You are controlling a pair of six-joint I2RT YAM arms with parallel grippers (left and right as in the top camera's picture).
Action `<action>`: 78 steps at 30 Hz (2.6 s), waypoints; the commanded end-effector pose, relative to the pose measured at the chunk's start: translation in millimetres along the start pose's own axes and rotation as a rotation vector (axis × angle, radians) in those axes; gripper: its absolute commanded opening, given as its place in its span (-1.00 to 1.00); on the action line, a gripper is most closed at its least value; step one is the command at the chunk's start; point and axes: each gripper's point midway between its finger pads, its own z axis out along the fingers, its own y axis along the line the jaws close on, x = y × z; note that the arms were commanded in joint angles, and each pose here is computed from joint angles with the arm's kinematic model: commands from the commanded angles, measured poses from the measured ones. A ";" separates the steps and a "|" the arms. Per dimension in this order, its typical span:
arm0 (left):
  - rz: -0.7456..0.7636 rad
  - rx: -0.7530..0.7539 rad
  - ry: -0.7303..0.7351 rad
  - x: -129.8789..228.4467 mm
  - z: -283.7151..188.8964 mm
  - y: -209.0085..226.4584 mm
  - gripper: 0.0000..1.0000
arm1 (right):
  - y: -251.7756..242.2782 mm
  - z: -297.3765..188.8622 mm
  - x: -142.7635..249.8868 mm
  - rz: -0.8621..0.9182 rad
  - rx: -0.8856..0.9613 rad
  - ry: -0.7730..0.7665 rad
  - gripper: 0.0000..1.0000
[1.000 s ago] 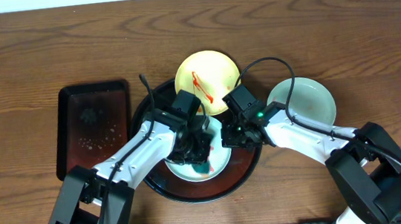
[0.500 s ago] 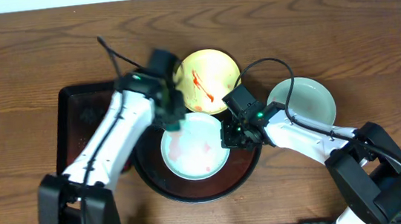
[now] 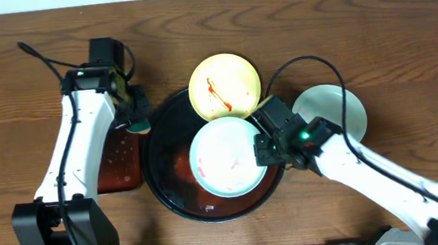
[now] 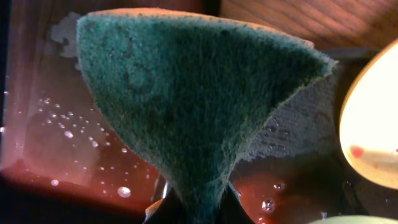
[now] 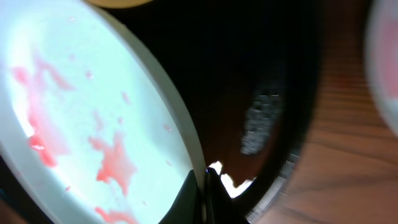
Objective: Clean dirty plates on tray and stack at the side
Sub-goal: 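Lift the sponge back to the small dark tray with the left gripper, then carry the mint-green plate right and stack it on the other plate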
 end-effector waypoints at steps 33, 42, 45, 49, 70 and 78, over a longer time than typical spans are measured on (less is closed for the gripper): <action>-0.033 0.000 -0.062 -15.2 -8.6 7.9 -0.85 | 22.1 -153.7 -60.7 -0.508 0.794 -0.933 -0.98; -0.032 0.000 -0.063 -15.4 -8.6 7.8 -0.85 | 30.6 -120.8 -50.1 -0.421 0.580 -0.825 -0.98; -0.032 0.000 -0.063 -15.4 -8.6 7.9 -0.85 | 32.9 -99.7 -37.7 -0.382 0.466 -0.710 -0.98; -0.029 0.000 -0.063 -15.3 -8.6 7.9 -0.85 | 33.3 -90.5 -31.0 -0.256 0.297 -0.594 -0.98; -0.029 0.000 -0.062 -15.2 -8.6 7.9 -0.85 | -192.8 -113.5 -57.2 0.435 0.216 -0.246 -0.98; -0.029 0.000 -0.063 -15.3 -8.6 7.9 -0.85 | -239.1 -80.6 -49.7 0.510 0.288 -0.113 -0.98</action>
